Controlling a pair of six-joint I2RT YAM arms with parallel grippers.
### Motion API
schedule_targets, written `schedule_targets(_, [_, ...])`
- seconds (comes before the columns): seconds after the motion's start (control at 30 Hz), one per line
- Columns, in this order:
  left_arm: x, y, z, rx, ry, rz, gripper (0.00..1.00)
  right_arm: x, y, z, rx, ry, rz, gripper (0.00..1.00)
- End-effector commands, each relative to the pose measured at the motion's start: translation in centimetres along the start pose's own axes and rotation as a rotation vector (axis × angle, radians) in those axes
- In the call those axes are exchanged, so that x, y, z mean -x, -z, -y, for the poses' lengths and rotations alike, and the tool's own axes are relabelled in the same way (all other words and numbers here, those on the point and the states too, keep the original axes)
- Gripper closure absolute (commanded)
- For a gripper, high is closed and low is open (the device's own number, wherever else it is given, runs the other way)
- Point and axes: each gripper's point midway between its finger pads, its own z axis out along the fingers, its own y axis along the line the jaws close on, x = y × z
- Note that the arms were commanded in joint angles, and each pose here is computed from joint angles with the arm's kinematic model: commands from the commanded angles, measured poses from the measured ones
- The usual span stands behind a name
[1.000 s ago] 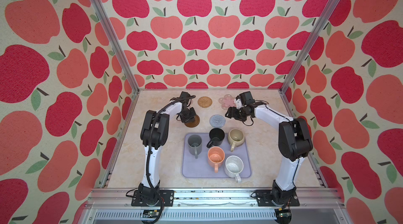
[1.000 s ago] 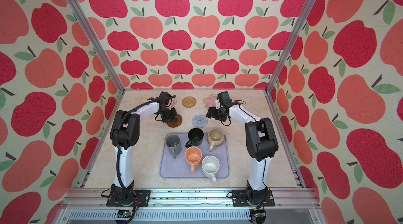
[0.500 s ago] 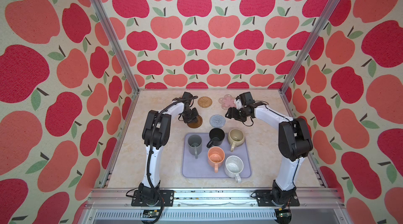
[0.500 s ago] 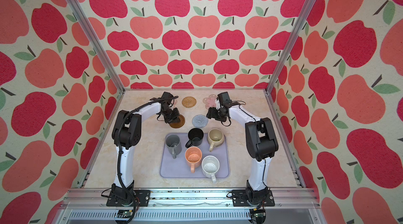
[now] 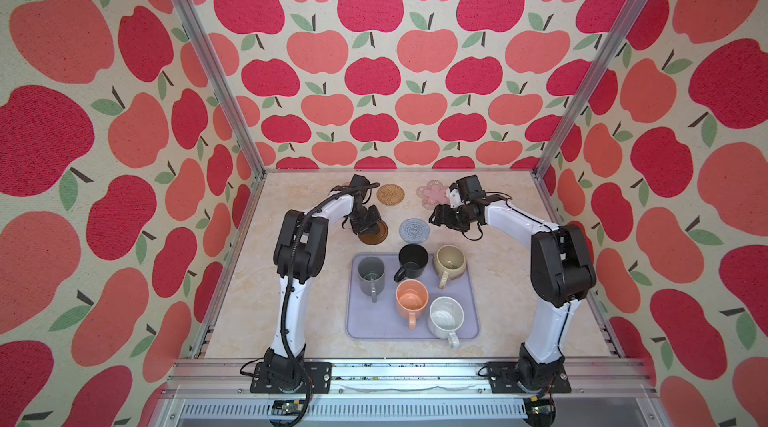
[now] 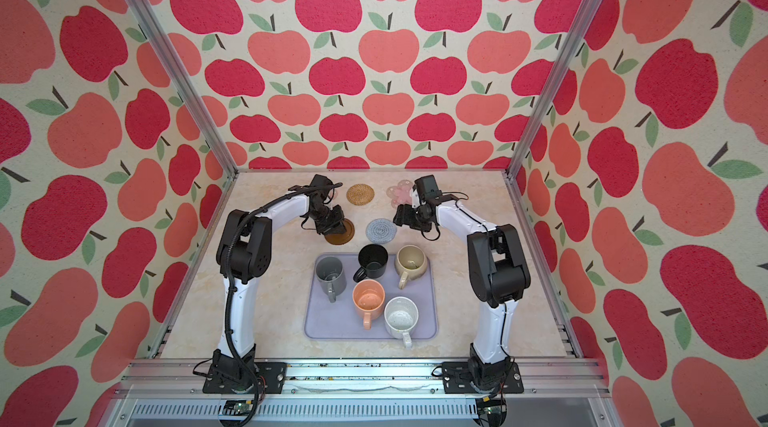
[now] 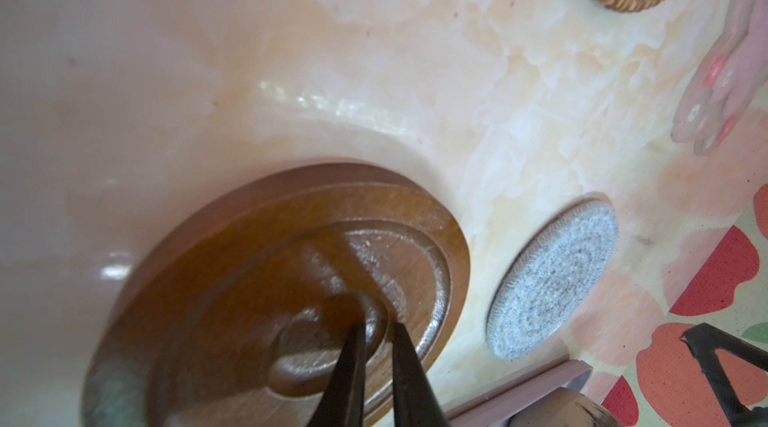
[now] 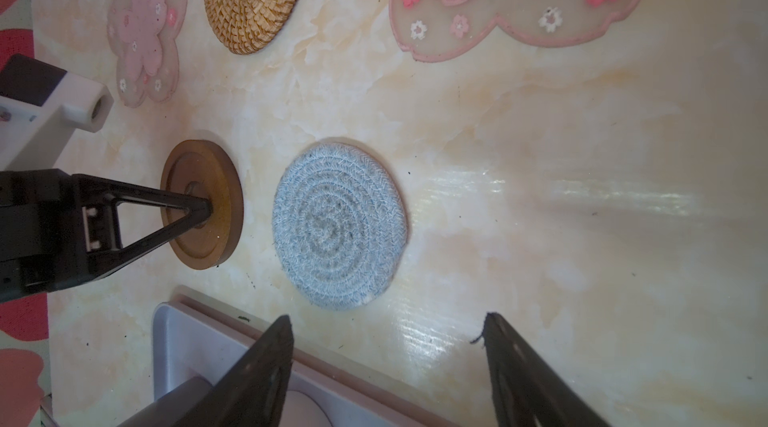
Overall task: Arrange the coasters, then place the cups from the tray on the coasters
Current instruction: 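Press the left gripper into the brown wooden coaster and slide it toward the grey coaster, then lift the left gripper off the wooden coaster while the right moves over the beige mug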
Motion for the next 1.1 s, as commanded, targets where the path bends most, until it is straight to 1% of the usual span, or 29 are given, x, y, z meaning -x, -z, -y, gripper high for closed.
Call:
schedule_targets(0.0, [-1.5, -1.3, -1.5, 0.066, 0.029, -0.070, 0.82, -0.2, 0.3, -0.2, 0.011, -0.005, 0.000, 0.26])
schedule_targets(0.3, [-0.6, 1.0, 1.0, 0.003, -0.027, -0.048, 0.80, 0.2, 0.8, -0.2, 0.008, 0.000, 0.013, 0.26])
schedule_targets(0.47, [0.1, 3.9, 2.4, -0.015, -0.088, -0.001, 0.75, 0.9, 1.7, -0.4, 0.009, 0.014, 0.040, 0.26])
schedule_targets(0.57, [0.6, 6.0, 2.5, -0.011, -0.103, 0.040, 0.70, 1.3, 2.4, -0.6, 0.007, 0.027, 0.058, 0.26])
schedule_targets(0.67, [0.9, 8.1, 1.7, 0.029, -0.129, 0.081, 0.62, 1.7, 3.5, -0.8, -0.002, 0.043, 0.079, 0.26])
schedule_targets(0.73, [0.9, 9.5, 0.6, 0.087, -0.160, 0.104, 0.58, 1.9, 4.4, -1.0, -0.012, 0.063, 0.095, 0.25])
schedule_targets(0.8, [0.9, 10.7, -0.5, 0.145, -0.192, 0.128, 0.55, 2.0, 5.4, -0.9, -0.031, 0.081, 0.109, 0.25])
schedule_targets(0.9, [0.6, 12.4, -2.1, 0.217, -0.231, 0.170, 0.55, 2.0, 7.0, -0.8, -0.062, 0.107, 0.130, 0.25])
schedule_targets(1.07, [0.2, 15.3, -3.9, 0.254, -0.243, 0.239, 0.51, 1.5, 9.6, -0.7, -0.092, 0.126, 0.162, 0.25])
